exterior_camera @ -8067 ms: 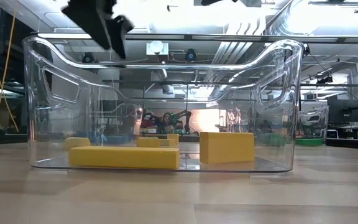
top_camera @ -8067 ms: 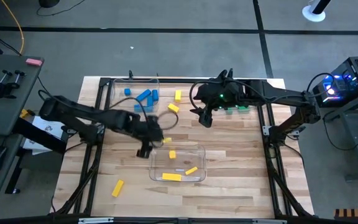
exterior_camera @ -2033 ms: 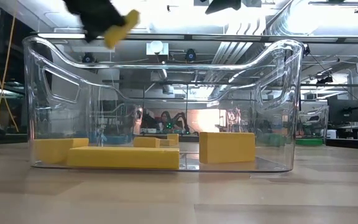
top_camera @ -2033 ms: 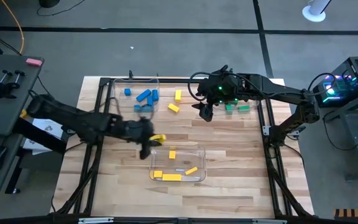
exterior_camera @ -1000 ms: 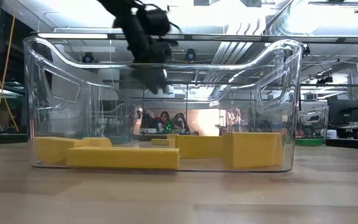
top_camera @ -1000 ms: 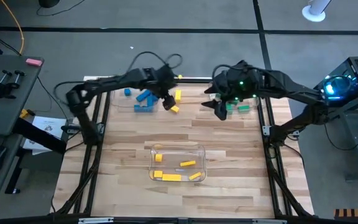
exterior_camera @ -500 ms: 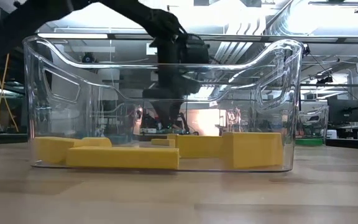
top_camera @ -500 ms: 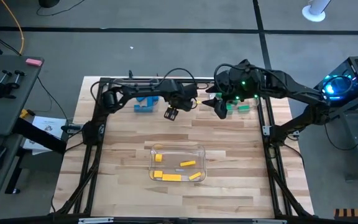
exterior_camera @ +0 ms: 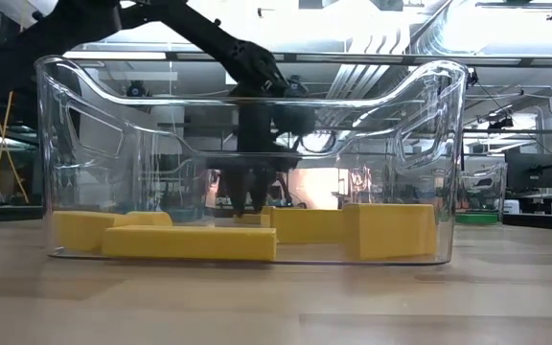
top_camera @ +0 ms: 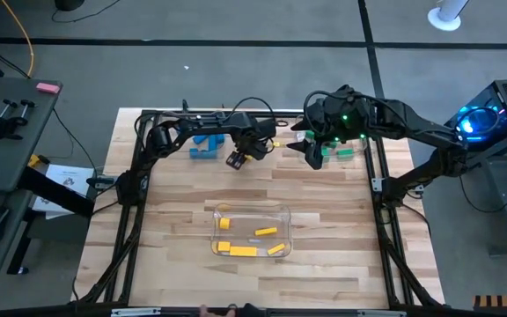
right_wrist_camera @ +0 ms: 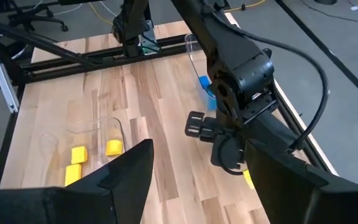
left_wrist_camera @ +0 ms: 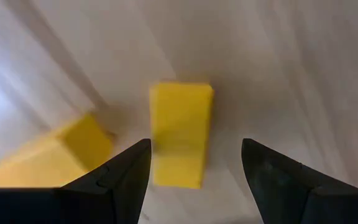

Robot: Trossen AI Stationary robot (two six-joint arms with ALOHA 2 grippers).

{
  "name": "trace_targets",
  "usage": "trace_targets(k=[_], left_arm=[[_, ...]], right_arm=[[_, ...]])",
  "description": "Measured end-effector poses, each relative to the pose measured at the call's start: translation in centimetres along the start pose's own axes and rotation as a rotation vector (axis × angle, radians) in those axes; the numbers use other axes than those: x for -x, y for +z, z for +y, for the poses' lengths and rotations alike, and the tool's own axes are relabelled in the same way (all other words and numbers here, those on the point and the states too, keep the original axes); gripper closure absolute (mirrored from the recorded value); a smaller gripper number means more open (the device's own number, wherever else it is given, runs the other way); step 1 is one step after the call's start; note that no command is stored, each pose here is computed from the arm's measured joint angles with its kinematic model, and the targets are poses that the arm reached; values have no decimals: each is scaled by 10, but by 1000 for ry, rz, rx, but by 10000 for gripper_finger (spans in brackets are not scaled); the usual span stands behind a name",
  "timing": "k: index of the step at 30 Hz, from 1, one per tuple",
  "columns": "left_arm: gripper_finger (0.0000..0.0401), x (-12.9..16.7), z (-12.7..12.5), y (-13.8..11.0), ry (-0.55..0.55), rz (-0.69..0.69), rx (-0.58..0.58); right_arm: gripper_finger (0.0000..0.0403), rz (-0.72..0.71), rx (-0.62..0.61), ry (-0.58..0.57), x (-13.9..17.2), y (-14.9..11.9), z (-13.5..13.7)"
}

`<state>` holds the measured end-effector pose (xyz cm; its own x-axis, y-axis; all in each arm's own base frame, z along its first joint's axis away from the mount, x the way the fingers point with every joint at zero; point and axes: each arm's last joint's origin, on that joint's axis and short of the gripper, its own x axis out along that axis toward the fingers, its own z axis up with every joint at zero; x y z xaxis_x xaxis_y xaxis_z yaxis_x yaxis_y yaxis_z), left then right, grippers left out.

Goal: Sort blocks
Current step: Put the yellow block into the center transparent bin

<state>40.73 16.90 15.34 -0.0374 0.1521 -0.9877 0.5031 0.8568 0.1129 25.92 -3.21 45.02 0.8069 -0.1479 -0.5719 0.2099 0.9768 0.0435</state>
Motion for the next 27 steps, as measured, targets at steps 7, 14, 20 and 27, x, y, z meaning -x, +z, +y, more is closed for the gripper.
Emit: trace_targets(k=[7,14,20,27], left_arm=[[169,-13,-5,-5,-8,21,-9],[279,-11,-12,3,-8,23,146],[334,2,-21,12,-54,-17,269],[334,104,-27,-12,-36,-341,465]], right_arm=[[151,0,32,2,0,0,0],[151,1,46,5,0,0,0],[151,2,49,8,0,0,0],[151,2,48,8,0,0,0]])
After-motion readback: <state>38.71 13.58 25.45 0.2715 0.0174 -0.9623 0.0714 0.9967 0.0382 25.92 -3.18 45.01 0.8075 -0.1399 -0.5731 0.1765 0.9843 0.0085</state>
